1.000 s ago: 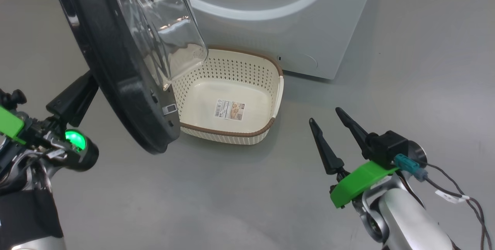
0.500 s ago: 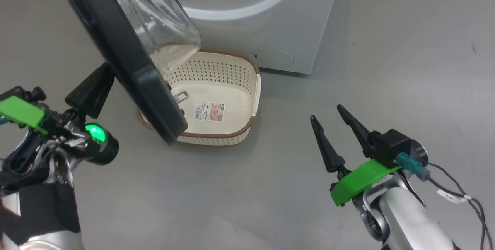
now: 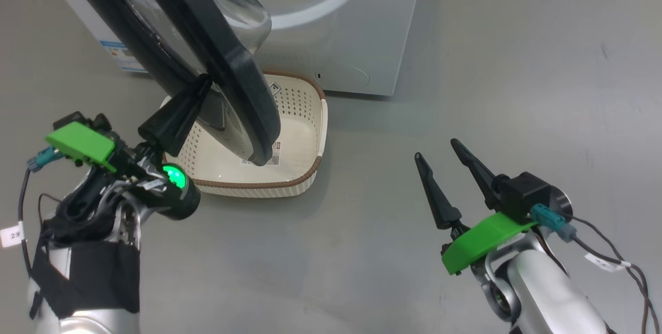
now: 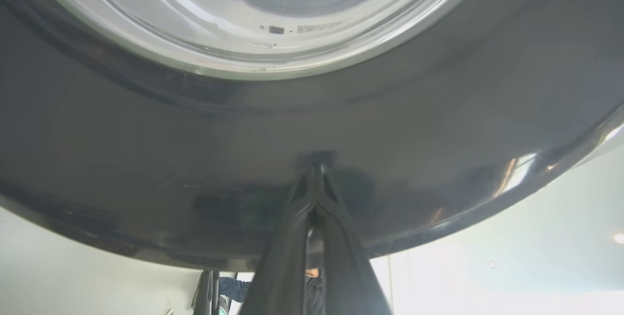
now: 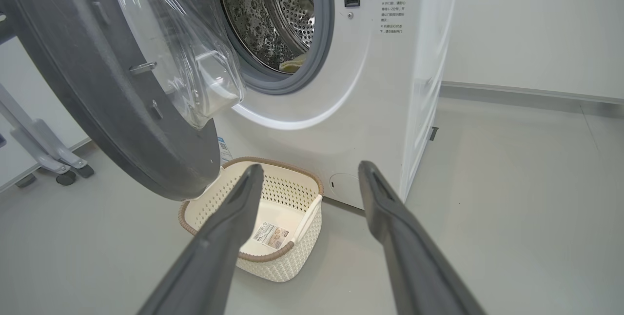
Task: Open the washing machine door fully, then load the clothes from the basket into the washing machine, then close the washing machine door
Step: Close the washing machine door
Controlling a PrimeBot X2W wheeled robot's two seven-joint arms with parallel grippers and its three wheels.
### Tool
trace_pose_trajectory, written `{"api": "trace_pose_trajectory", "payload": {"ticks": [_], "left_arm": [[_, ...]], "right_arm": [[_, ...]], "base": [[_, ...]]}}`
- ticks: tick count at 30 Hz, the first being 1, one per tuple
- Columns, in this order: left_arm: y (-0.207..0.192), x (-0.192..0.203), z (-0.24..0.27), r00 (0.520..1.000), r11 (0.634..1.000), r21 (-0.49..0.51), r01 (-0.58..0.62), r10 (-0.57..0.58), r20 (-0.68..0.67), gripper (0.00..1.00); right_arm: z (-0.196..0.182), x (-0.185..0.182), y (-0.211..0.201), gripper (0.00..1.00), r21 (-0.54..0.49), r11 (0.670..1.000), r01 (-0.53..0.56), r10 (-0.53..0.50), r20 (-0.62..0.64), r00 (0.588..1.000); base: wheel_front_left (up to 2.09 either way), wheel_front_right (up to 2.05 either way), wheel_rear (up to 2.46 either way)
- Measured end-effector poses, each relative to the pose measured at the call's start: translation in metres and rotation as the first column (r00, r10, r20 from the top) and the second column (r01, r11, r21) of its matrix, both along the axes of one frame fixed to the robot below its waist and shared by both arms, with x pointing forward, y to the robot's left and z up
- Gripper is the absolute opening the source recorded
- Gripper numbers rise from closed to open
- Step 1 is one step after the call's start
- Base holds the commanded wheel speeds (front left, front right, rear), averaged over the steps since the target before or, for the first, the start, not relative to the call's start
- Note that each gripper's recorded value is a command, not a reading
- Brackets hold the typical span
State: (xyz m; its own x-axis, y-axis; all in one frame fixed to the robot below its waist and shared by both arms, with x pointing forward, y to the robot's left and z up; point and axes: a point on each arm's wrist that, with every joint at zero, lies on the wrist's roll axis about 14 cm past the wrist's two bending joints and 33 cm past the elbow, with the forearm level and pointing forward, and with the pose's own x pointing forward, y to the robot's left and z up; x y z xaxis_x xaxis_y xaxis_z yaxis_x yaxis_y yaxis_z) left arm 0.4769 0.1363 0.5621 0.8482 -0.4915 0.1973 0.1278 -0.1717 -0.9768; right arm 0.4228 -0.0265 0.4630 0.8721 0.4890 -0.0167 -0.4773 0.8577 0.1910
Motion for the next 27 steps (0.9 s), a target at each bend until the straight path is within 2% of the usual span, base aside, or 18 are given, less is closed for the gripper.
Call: {"api": "trace_pose_trajectory", "payload": {"ticks": [8, 18, 23, 27], "left_arm": [[-0.017, 0.0, 0.0, 0.999, 0.999, -0.005, 0.032, -0.032, -0.005, 0.0], [0.003, -0.021, 0.002, 0.999, 0.999, 0.031, -0.032, 0.032, 0.017, 0.0], [0.015, -0.043, 0.013, 0.99, 0.977, 0.171, -0.125, 0.112, 0.082, 0.0], [0.027, -0.059, 0.022, 0.961, 0.903, 0.339, -0.264, 0.218, 0.167, 0.0]], "right_arm": [[-0.003, -0.004, -0.004, 1.0, -0.001, 1.0, 0.013, -0.013, -0.01, 1.0], [0.02, 0.004, -0.02, 1.0, 0.042, 0.996, 0.073, -0.075, 0.042, 0.996], [0.027, -0.004, -0.027, 1.0, 0.052, 0.994, 0.096, -0.099, 0.054, 0.994], [0.038, -0.01, -0.027, 1.0, 0.061, 0.994, 0.096, -0.101, 0.082, 0.992]], "base": [[0.0, 0.0, 0.0], [0.0, 0.0, 0.0], [0.0, 0.0, 0.0], [0.0, 0.0, 0.0]]}}
